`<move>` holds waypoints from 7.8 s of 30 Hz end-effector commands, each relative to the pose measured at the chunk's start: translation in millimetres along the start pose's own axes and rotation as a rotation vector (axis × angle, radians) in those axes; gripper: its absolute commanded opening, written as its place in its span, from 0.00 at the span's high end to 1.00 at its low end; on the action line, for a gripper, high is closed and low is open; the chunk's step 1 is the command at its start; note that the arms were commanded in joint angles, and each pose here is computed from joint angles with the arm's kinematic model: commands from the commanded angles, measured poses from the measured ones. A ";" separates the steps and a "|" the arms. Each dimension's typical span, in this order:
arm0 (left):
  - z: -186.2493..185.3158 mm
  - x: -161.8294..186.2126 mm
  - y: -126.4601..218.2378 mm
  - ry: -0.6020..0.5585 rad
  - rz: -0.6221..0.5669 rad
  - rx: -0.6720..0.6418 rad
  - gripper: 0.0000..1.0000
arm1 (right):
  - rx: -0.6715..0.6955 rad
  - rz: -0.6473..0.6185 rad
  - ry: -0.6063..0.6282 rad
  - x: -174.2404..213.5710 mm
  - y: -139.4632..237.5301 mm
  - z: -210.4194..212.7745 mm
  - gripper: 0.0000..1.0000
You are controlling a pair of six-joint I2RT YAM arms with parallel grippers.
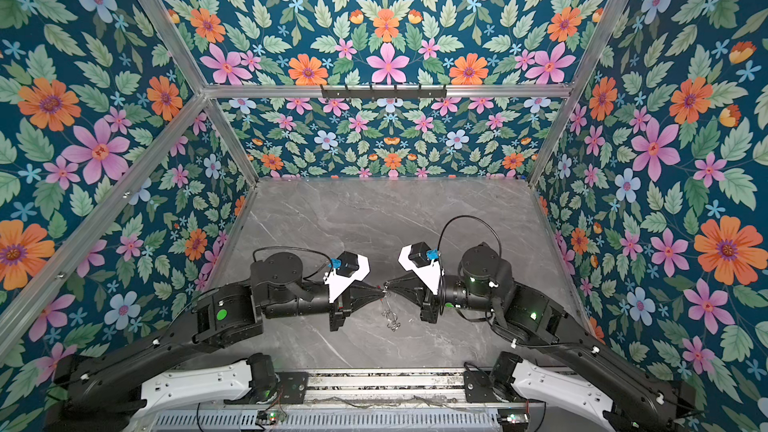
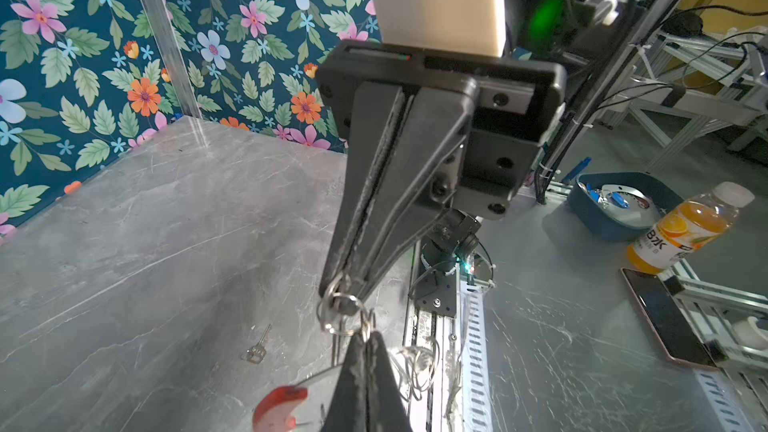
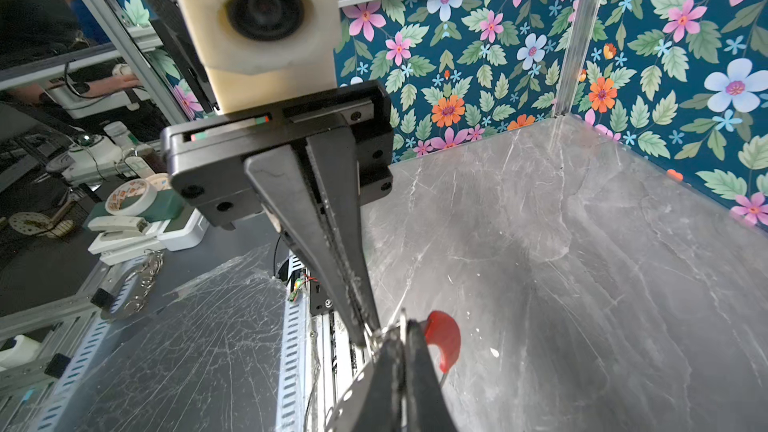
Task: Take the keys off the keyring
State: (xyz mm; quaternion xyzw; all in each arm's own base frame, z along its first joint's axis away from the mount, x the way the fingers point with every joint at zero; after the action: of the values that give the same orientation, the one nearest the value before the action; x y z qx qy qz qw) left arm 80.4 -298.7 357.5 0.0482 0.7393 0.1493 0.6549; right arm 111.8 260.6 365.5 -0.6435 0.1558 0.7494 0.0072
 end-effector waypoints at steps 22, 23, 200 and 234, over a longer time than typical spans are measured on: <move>7.1 -9.5 -1.2 -0.002 -0.059 -0.043 0.85 | -0.025 -0.119 0.003 -20.6 -0.6 7.1 1.00; 7.6 -9.3 -1.2 -0.002 -0.058 -0.046 0.82 | -0.024 -0.121 0.003 -20.3 -0.8 6.8 1.00; -22.1 -9.7 23.2 -0.191 -0.429 0.107 1.00 | -0.024 0.017 -0.125 -27.3 35.9 6.8 0.55; -37.3 -11.9 14.4 -0.221 -0.061 0.227 1.00 | -0.008 -0.002 -0.095 20.9 41.7 6.3 0.66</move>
State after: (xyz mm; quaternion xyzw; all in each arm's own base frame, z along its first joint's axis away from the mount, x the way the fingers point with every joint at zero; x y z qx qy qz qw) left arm 53.2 -294.0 377.0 0.0824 0.6843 0.0568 0.7223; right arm 102.1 213.0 357.6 -0.6017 0.1744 0.7783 0.0434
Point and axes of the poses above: each gripper's point midway between its finger pads, its own y axis back along the fingers, its own z axis along the line the jaws close on, x = y × z, the point moved 2 cm from there along y, back along the fingers
